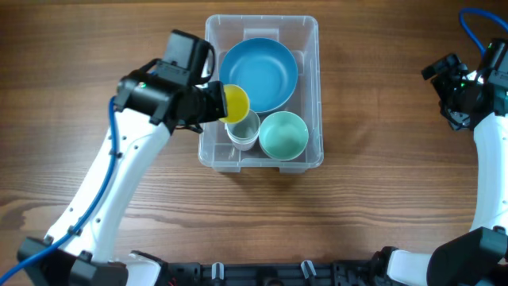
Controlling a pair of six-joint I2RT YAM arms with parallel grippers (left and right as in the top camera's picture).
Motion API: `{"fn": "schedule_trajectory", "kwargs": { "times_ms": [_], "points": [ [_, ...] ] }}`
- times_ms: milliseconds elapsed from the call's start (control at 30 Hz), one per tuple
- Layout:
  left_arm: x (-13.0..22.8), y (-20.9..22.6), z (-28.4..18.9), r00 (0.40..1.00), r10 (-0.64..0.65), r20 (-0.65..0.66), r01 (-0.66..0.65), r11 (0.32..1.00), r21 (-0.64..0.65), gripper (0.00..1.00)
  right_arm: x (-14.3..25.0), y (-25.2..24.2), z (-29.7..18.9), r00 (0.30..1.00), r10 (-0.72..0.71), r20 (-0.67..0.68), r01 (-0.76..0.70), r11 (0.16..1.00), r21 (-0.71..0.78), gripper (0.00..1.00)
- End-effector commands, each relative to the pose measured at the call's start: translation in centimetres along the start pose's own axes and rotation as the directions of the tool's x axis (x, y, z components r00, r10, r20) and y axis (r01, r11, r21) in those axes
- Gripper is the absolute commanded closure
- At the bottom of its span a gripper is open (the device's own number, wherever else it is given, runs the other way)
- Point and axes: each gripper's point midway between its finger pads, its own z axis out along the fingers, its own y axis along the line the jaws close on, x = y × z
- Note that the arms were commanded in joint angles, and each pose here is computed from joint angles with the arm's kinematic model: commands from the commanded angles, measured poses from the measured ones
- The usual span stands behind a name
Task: Pack container
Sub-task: 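Insert the yellow cup into the cup stack in the container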
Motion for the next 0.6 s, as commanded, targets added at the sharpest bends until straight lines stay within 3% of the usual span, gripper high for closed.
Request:
{"fn": "schedule_trajectory", "kwargs": {
  "times_ms": [0, 67, 200, 233, 433, 567],
  "points": [
    [0.7, -0.4, 2.1, 0.998, 0.004, -0.063, -0.005, 1.000, -0.015, 0.92, 0.0, 0.2, 0.1, 1.000, 0.010, -0.007, -0.010, 1.000, -0.006, 0.00],
    [0.9, -0.2, 3.2, 0.996, 0.001, -0.090, -0.003, 1.000, -0.029, 0.85, 0.0, 0.2, 0.1, 1.000, 0.010, -0.007, -0.010, 1.000, -0.006, 0.01],
    [1.1, -0.3, 4.3, 0.992, -0.006, -0.123, 0.003, 1.000, -0.019, 0.44, 0.0, 0.2, 0.1, 1.000, 0.010, -0.007, -0.010, 1.000, -0.006, 0.00],
    [0.5, -0.3, 3.6, 0.995, -0.012, -0.101, 0.010, 1.000, -0.012, 0.00, 0.0, 0.2, 0.1, 1.000, 0.010, -0.007, -0.010, 1.000, -0.006, 0.00],
    [-4.6, 4.2, -4.0, 0.981, -0.130, 0.147, 0.136, 0.990, -0.033, 0.00, 0.0, 0.2, 0.1, 1.000, 0.010, -0.007, -0.010, 1.000, -0.006, 0.00],
    [-5.4, 6.3, -7.6, 0.953, -0.204, 0.224, 0.204, 0.979, 0.022, 0.00, 0.0, 0.2, 0.1, 1.000, 0.010, -0.007, -0.010, 1.000, -0.006, 0.00]
  ]
}}
